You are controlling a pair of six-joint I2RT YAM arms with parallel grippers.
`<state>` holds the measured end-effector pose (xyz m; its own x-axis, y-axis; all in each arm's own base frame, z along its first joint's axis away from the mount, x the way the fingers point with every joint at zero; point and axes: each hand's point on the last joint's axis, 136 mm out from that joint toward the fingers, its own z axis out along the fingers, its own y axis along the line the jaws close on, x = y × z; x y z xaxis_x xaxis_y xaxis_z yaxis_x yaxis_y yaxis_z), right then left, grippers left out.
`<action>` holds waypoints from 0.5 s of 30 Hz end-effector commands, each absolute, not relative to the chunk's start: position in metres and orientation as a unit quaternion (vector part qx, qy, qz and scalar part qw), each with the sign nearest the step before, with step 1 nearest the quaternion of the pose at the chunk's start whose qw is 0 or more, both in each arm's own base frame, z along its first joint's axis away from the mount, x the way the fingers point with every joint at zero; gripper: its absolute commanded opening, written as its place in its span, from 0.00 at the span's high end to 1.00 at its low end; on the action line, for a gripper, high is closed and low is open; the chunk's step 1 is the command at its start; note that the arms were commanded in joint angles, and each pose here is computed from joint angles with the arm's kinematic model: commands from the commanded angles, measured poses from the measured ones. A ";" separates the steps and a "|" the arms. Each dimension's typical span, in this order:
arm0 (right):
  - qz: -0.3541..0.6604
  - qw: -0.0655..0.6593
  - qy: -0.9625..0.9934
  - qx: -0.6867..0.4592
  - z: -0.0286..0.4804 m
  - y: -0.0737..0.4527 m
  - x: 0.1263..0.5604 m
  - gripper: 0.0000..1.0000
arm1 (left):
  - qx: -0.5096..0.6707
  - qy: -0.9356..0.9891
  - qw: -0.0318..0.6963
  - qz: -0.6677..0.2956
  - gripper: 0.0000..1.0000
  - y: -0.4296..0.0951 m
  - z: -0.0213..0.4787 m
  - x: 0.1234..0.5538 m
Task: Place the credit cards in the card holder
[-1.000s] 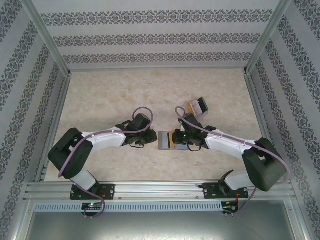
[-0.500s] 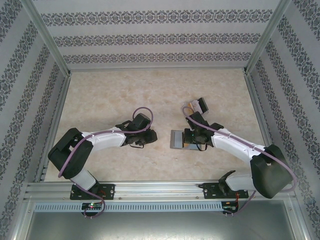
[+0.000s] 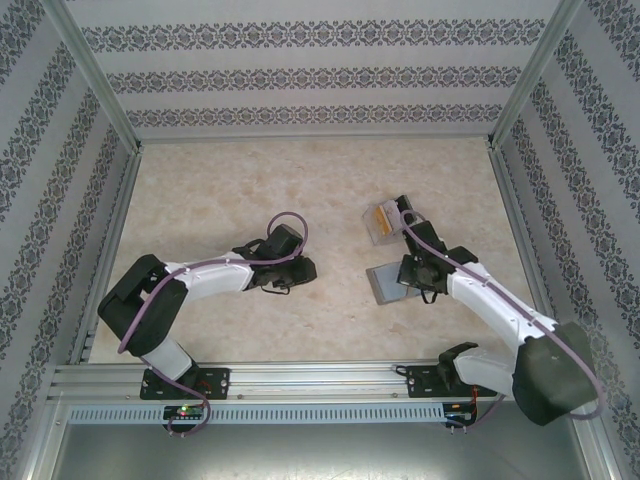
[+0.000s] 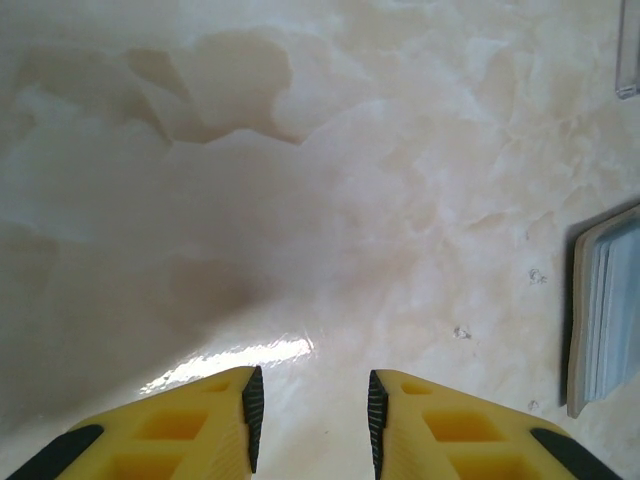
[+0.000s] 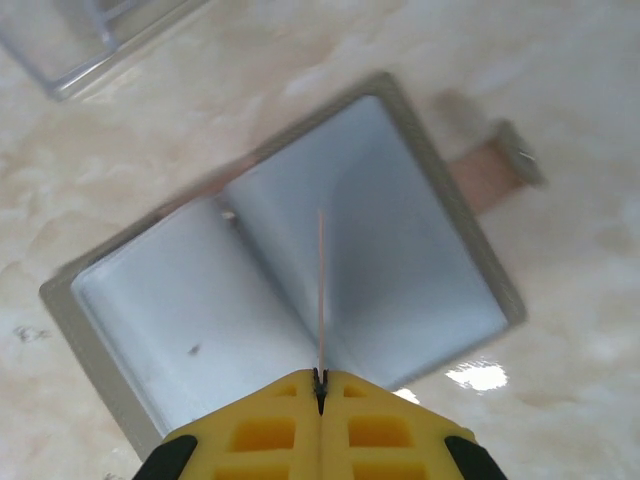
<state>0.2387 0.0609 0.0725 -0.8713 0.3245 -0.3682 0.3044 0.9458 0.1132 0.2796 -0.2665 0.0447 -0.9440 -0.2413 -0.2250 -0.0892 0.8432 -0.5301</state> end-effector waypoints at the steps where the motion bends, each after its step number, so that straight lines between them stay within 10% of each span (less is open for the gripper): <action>1: -0.020 0.189 0.961 0.200 0.069 0.031 0.224 0.95 | -0.072 0.946 0.146 -0.281 0.64 -0.276 0.052 0.289; 15: 0.081 0.186 0.976 0.085 0.074 0.062 0.261 0.97 | -0.059 0.937 0.145 -0.313 0.61 -0.295 0.060 0.297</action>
<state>0.2502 0.0494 0.0696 -0.8971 0.2854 -0.3374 0.2383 0.9554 0.1746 0.2867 -0.2874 0.0489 -0.9569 -0.2071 -0.2036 -0.0534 0.8146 -0.5776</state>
